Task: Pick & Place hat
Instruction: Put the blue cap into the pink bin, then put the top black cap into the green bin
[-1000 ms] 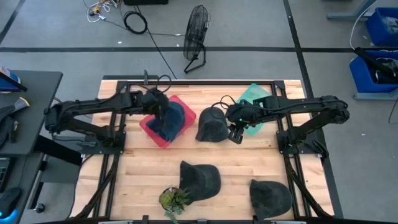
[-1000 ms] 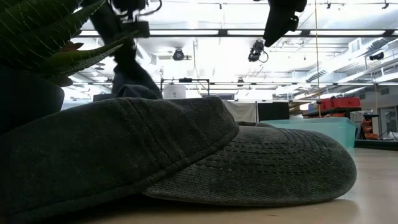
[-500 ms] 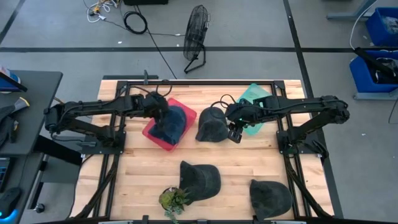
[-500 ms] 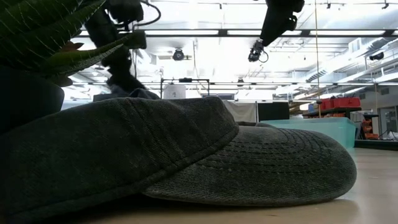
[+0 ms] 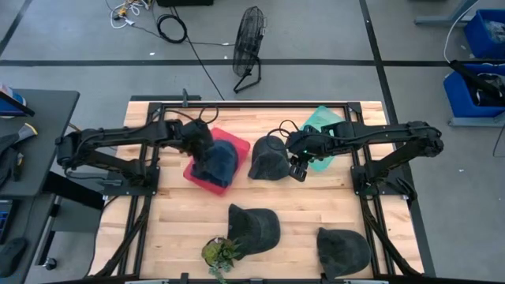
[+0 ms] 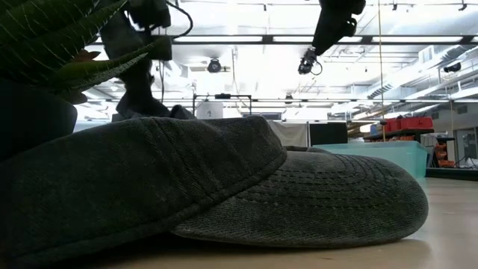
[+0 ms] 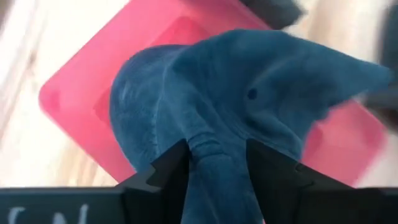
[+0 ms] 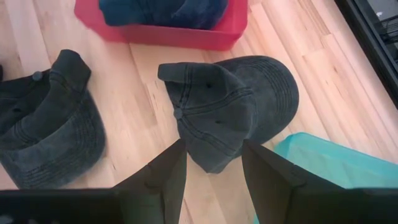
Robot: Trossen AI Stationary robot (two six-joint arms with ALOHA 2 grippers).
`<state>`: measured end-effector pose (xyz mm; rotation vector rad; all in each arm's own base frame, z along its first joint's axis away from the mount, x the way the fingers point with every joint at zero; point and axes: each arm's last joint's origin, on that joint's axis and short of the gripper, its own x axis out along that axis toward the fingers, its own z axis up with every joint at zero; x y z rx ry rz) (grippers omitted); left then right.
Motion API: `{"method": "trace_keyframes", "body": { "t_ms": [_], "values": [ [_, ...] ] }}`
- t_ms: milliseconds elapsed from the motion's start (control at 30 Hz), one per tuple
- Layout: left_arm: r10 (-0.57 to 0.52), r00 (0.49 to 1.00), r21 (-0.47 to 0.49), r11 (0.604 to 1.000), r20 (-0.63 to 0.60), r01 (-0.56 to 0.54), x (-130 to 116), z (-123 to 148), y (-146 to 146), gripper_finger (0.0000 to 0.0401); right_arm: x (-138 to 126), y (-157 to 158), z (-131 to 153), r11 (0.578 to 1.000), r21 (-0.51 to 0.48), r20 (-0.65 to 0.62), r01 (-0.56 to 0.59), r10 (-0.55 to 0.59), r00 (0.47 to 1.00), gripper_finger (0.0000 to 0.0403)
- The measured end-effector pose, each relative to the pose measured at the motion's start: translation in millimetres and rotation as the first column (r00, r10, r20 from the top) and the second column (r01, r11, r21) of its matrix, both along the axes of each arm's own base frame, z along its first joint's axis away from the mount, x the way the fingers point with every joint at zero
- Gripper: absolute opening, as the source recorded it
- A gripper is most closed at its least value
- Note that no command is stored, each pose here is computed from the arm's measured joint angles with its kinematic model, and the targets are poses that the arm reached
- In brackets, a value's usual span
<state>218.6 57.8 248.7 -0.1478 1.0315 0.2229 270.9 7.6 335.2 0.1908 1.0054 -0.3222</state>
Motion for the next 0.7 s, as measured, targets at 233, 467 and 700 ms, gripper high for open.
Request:
{"method": "trace_keyframes", "body": {
  "t_ms": [233,467,700],
  "values": [
    [-0.025,0.997,0.013,1.000,0.069,0.025,6,39,-5,0.0169,1,0,0,1.000,-0.003,0.006,-0.006,0.006,1.000,0.0158],
    [-0.018,0.995,0.024,1.000,0.101,0.016,7,55,-5,0.0160,1,0,0,1.000,-0.009,0.007,-0.015,0.015,1.000,0.0158],
    [-0.079,0.991,0.037,0.996,0.111,0.076,15,20,-14,0.0148,6,0,-18,0.999,-0.024,0.012,-0.043,0.043,0.999,0.0158]
  ]
}}
